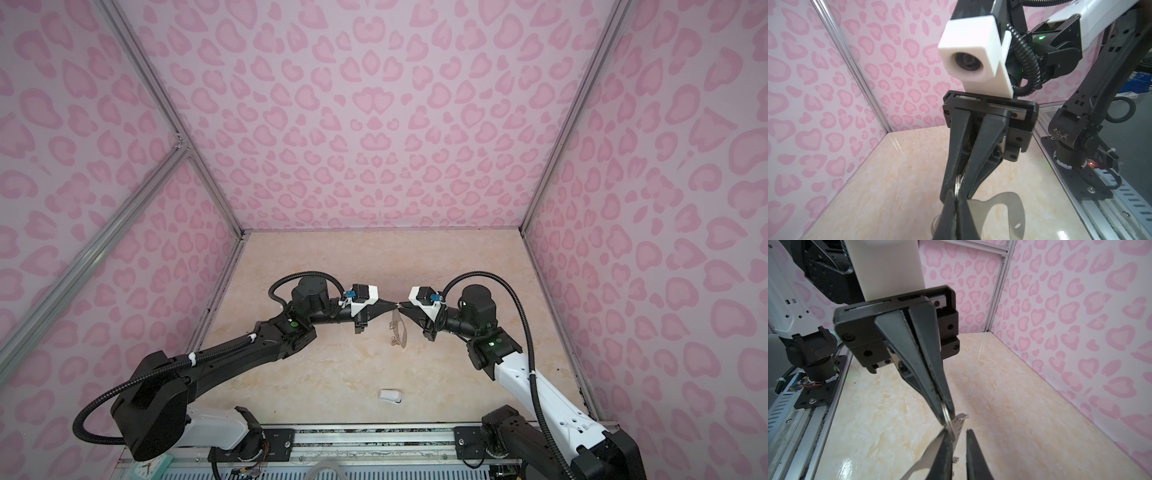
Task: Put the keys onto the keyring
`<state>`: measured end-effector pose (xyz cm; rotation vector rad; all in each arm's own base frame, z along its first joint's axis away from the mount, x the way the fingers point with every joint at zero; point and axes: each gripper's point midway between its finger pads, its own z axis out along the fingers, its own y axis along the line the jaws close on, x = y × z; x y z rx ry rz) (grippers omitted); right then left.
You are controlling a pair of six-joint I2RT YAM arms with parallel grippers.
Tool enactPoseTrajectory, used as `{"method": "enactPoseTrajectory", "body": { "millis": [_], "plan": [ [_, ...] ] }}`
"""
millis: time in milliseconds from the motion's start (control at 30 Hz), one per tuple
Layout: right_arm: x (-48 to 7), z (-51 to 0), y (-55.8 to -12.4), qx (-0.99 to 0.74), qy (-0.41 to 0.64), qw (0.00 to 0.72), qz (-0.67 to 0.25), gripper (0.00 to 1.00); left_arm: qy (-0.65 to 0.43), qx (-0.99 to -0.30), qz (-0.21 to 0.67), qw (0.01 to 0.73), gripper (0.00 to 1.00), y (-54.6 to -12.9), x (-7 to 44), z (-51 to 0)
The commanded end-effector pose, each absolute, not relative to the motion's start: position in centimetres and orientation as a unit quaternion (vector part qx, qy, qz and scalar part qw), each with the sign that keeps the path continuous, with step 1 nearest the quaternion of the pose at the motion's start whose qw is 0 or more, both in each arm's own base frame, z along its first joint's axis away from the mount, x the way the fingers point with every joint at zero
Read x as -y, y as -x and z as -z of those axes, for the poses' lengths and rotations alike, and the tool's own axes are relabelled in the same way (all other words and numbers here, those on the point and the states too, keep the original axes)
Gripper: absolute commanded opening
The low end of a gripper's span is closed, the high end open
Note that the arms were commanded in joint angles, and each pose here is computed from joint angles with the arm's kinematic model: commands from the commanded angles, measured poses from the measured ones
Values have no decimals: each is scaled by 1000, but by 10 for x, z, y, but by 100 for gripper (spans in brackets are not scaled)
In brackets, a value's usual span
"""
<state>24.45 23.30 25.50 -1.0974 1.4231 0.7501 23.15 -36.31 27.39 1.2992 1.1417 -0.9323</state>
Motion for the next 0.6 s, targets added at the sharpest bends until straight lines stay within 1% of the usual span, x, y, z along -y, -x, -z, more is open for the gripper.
{"method": "enactPoseTrajectory", "body": {
  "millis": [0,100,267,400,467,533,567],
  "plan": [
    [-236,-265,-239,-585,472,568,-336,17,-549,-475,390,566,3,-232,363,-276],
    [-234,-259,-237,-594,480,556,-328,17,-550,-474,383,571,3,-233,362,-278],
    [-233,-265,-238,-586,477,565,-330,16,-552,-469,393,566,3,-231,365,-279],
    [-235,-263,-238,-587,478,561,-335,9,-555,-465,396,565,3,-229,365,-280],
    [-234,-264,-239,-587,476,564,-333,4,-557,-466,396,562,3,-228,365,-278],
    [-233,-263,-240,-588,476,564,-332,0,-563,-467,396,555,3,-227,365,-274],
    [-233,-263,-240,-589,476,563,-331,0,-567,-470,394,550,7,-227,365,-271]
  ]
}}
